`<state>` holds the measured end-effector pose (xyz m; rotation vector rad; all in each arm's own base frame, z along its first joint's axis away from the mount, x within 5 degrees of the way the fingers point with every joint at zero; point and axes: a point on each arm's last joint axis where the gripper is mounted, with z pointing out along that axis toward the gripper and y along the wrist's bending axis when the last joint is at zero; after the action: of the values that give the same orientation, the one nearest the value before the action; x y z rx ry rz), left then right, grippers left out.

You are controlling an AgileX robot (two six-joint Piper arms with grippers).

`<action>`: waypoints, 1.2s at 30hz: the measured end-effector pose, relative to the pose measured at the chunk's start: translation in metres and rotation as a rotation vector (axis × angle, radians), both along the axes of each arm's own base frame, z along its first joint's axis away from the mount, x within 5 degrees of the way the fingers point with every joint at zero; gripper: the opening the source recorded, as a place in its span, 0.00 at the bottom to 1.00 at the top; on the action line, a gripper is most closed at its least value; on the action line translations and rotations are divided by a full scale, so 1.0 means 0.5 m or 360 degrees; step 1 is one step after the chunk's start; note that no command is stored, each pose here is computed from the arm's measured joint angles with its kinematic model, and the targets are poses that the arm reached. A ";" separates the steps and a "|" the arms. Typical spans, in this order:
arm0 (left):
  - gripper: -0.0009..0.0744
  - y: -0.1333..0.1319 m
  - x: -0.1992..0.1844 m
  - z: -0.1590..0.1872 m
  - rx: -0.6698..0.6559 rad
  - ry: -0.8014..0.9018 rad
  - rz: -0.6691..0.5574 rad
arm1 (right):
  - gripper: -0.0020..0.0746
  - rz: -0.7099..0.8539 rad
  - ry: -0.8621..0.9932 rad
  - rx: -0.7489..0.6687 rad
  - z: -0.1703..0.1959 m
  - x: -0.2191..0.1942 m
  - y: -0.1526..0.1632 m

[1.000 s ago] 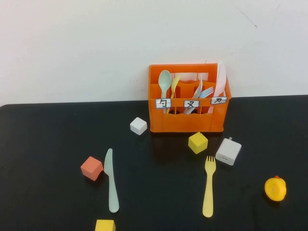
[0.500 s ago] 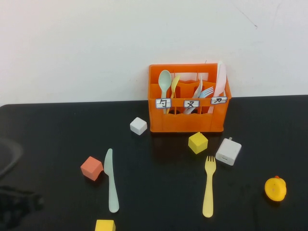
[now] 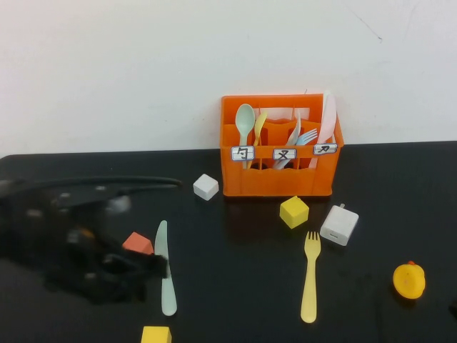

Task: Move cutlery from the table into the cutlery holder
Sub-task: Pick up the knife

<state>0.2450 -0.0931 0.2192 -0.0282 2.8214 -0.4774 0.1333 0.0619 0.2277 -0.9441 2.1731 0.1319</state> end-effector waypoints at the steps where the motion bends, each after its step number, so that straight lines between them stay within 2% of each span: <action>1: 0.01 -0.015 0.007 -0.009 0.0033 0.0014 0.0013 | 0.02 0.0011 0.0017 -0.0008 -0.004 0.002 0.003; 7: 0.04 -0.065 0.061 -0.058 0.0196 0.0094 0.0246 | 0.02 0.0086 0.0075 -0.0017 -0.018 0.009 0.022; 9: 0.12 -0.071 0.078 -0.071 0.0230 0.0109 0.0281 | 0.02 0.0106 0.0078 -0.0021 -0.020 0.009 0.026; 13: 0.33 -0.084 0.110 -0.098 0.0265 0.0140 0.0303 | 0.02 0.0122 0.0071 -0.0019 -0.019 0.008 0.029; 16: 0.43 -0.097 0.135 -0.111 0.0271 0.0145 0.0300 | 0.02 0.0123 0.0068 -0.0019 -0.019 0.008 0.030; 20: 0.47 -0.112 0.167 -0.130 0.0275 0.0172 0.0328 | 0.02 0.0127 0.0066 -0.0021 -0.019 0.008 0.030; 28: 0.47 -0.124 0.196 -0.190 0.0301 0.0288 0.0486 | 0.02 0.0113 0.0071 0.0006 -0.018 0.009 0.031; 36: 0.48 -0.120 0.198 -0.200 0.0321 0.0312 0.0613 | 0.02 0.0097 0.0083 0.0041 -0.017 0.008 0.033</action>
<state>0.3439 -0.1530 0.1194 -0.5938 2.9335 -0.1066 0.1374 0.0785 0.2191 -1.0030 2.1856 0.2161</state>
